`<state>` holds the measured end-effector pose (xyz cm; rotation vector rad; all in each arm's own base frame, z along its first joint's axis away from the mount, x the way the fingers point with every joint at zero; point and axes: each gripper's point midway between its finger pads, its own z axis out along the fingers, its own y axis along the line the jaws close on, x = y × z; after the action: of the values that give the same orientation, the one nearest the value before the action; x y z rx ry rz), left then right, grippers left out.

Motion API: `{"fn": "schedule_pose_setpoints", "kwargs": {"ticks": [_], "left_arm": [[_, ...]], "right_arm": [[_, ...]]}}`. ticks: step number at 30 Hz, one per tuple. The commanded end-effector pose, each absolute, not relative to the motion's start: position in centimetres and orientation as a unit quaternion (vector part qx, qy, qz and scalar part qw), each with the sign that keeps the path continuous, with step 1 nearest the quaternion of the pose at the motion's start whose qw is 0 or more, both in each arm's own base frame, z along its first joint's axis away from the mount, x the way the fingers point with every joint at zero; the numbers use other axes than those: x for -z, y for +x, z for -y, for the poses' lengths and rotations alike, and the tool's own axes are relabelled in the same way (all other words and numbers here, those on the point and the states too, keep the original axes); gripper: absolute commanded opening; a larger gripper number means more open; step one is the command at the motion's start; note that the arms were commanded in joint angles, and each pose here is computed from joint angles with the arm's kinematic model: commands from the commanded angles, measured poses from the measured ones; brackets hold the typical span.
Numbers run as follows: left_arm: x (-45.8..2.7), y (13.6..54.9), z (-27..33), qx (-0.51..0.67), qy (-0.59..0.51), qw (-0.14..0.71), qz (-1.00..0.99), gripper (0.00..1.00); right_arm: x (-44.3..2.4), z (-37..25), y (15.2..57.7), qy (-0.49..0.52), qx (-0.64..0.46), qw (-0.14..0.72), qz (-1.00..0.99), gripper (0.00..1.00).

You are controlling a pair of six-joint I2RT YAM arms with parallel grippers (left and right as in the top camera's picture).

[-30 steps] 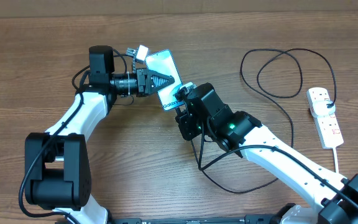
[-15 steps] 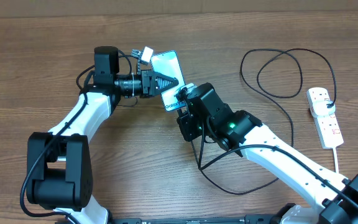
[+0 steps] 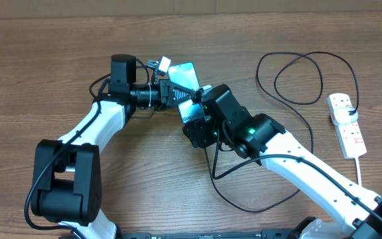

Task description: Plug charger to phone and switch on socket

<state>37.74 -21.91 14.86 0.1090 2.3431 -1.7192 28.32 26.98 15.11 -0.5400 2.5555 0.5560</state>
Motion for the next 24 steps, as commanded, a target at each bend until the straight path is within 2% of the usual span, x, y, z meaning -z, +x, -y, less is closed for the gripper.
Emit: {"fn": "schedule_pose_setpoints", "kwargs": {"ticks": [1, 6, 11, 15, 19, 22, 24], "left_arm": [[-14.4, 38.1, 21.9, 0.580, -0.010, 0.095, -0.809, 0.04], [-14.2, 38.4, 21.8, 0.577, -0.040, 0.083, -0.812, 0.04], [-14.2, 38.4, 21.8, 0.577, -0.041, 0.083, -0.811, 0.04], [-14.2, 38.4, 21.8, 0.578, -0.048, 0.078, -0.811, 0.04], [-14.3, 38.2, 21.9, 0.580, -0.045, 0.076, -0.810, 0.04], [-14.5, 38.0, 22.0, 0.586, -0.041, 0.071, -0.806, 0.04], [-14.5, 38.0, 22.0, 0.586, -0.039, 0.071, -0.806, 0.04]], "right_arm": [[-17.3, -26.6, 28.7, -0.188, -0.204, 0.253, -0.927, 0.68], [-14.8, -25.9, 27.9, -0.187, -0.179, 0.210, -0.943, 0.58], [-14.5, -25.8, 27.6, -0.189, -0.177, 0.202, -0.945, 0.48], [-14.1, -25.9, 27.8, -0.186, -0.176, 0.204, -0.945, 0.31], [-13.4, -26.1, 28.1, -0.180, -0.182, 0.211, -0.943, 0.19], [-13.3, -26.0, 28.2, -0.178, -0.179, 0.213, -0.944, 0.13], [-13.3, -25.7, 28.4, -0.176, -0.172, 0.218, -0.945, 0.13]]}}
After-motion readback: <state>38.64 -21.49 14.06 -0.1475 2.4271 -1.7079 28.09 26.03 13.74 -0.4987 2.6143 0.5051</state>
